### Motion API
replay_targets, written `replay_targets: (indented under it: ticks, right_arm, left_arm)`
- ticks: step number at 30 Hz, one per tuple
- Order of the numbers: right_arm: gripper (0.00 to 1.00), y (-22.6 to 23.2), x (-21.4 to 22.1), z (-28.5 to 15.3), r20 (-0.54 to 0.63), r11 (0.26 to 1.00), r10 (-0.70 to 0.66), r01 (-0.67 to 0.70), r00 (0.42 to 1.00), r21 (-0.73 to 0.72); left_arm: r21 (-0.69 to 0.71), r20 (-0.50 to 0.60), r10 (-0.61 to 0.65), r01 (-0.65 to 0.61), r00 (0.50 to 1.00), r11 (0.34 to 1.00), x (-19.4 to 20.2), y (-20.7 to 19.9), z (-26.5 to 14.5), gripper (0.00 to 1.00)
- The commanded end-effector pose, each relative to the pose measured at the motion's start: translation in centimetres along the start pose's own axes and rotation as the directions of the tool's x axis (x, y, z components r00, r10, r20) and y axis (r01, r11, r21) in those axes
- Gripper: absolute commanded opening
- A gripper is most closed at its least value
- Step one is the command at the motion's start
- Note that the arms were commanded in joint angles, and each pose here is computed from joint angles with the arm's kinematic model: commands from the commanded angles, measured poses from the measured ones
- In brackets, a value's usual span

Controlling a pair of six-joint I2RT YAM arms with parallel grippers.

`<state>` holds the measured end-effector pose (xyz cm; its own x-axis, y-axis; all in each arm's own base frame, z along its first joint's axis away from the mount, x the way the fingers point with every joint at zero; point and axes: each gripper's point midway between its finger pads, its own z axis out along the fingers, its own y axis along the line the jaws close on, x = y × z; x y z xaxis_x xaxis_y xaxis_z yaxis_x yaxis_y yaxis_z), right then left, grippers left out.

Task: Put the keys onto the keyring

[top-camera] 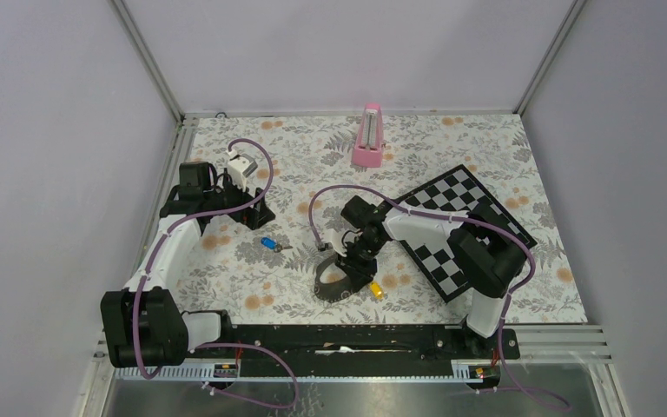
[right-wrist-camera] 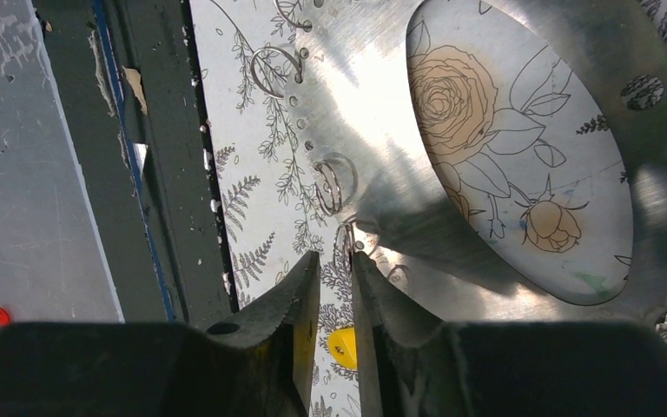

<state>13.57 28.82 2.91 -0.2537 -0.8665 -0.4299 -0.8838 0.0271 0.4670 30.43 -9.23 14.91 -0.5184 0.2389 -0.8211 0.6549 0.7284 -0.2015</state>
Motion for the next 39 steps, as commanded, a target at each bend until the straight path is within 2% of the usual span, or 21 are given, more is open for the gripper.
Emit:
replay_targets:
  ticks: [1, 8, 18, 26, 31, 39]
  right_arm:
    - [0.28, 1.2, -0.7, -0.1, 0.010, 0.999, 0.013, -0.012, 1.000, -0.053]
    - [0.32, 1.5, -0.7, -0.3, 0.016, 0.998, 0.012, -0.011, 1.000, -0.063]
    - [0.33, 1.9, -0.9, 0.0, 0.029, 0.996, 0.020, -0.017, 0.999, -0.092]
    - [0.34, 1.2, -0.5, 0.3, 0.028, 0.998, 0.017, -0.016, 0.999, -0.054]
    - [0.42, 0.4, -0.4, 0.1, 0.027, 1.000, -0.012, 0.012, 1.000, -0.002]
    - [0.44, 0.2, 0.0, 0.0, 0.008, 0.997, -0.066, 0.066, 0.998, 0.030]
  left_arm:
    - [0.016, 0.036, 0.036, -0.037, 0.999, 0.999, -1.4, 0.0, -0.1, 0.91]
    - [0.014, 0.038, 0.038, -0.038, 0.999, 0.999, -1.4, 0.0, -0.1, 0.91]
    - [0.014, 0.038, 0.035, -0.036, 0.999, 0.999, -1.5, -0.1, -0.1, 0.91]
    - [0.011, 0.034, 0.034, -0.034, 0.999, 0.999, -1.3, 0.0, -0.1, 0.91]
    - [0.010, 0.037, 0.037, -0.038, 0.999, 0.999, -1.4, 0.0, -0.2, 0.91]
    - [0.005, 0.039, 0.037, -0.037, 0.999, 0.999, -1.5, 0.0, -0.2, 0.91]
